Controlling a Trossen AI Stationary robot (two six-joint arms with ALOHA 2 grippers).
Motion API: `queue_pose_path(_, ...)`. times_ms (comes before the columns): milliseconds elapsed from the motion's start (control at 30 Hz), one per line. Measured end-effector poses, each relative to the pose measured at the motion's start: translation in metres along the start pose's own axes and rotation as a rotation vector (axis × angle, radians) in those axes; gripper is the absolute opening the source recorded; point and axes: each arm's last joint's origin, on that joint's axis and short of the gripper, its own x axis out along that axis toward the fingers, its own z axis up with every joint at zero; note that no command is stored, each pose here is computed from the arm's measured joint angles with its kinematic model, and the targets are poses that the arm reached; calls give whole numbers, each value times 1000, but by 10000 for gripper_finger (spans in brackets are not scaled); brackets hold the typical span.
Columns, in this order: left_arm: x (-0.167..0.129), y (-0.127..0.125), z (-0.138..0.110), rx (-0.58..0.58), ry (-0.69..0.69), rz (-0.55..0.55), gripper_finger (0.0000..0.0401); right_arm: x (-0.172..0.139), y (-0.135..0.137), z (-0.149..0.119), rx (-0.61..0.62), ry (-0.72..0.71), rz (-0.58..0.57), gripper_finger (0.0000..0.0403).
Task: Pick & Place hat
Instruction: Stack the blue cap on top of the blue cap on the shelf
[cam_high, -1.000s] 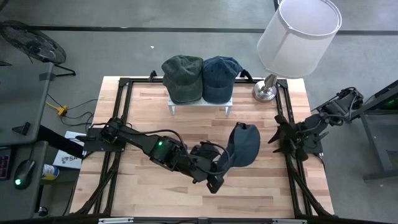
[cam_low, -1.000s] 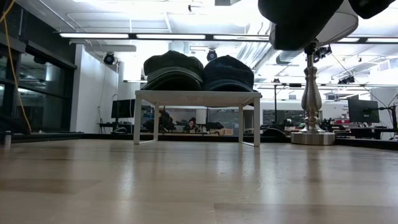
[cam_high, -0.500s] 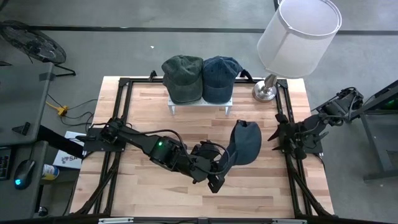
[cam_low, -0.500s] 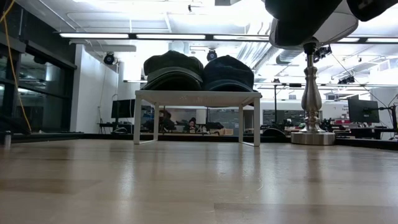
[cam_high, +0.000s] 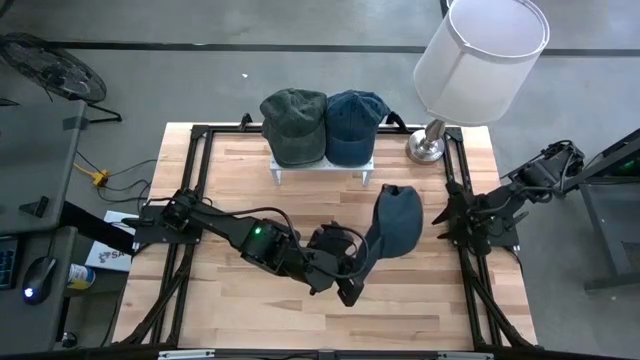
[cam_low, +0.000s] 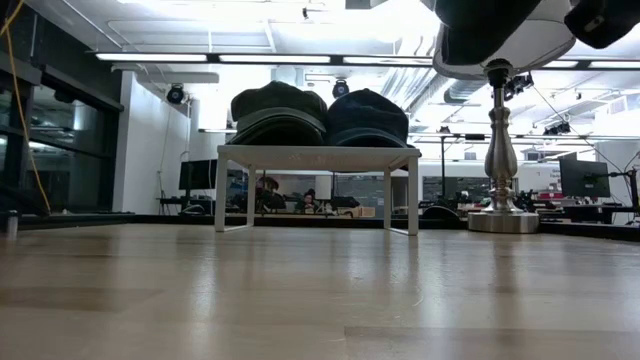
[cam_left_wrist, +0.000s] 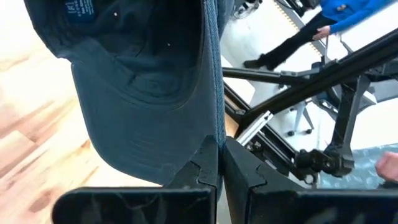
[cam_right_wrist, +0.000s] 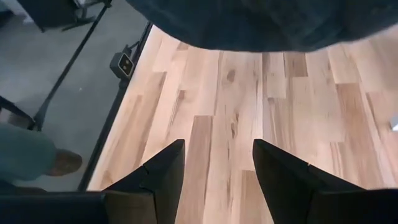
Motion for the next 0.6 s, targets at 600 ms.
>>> queue_pose_path(600, -2, -12, 12, 116, -199, -44, 1, -21, -9, -4, 191, -145, -2, 184)
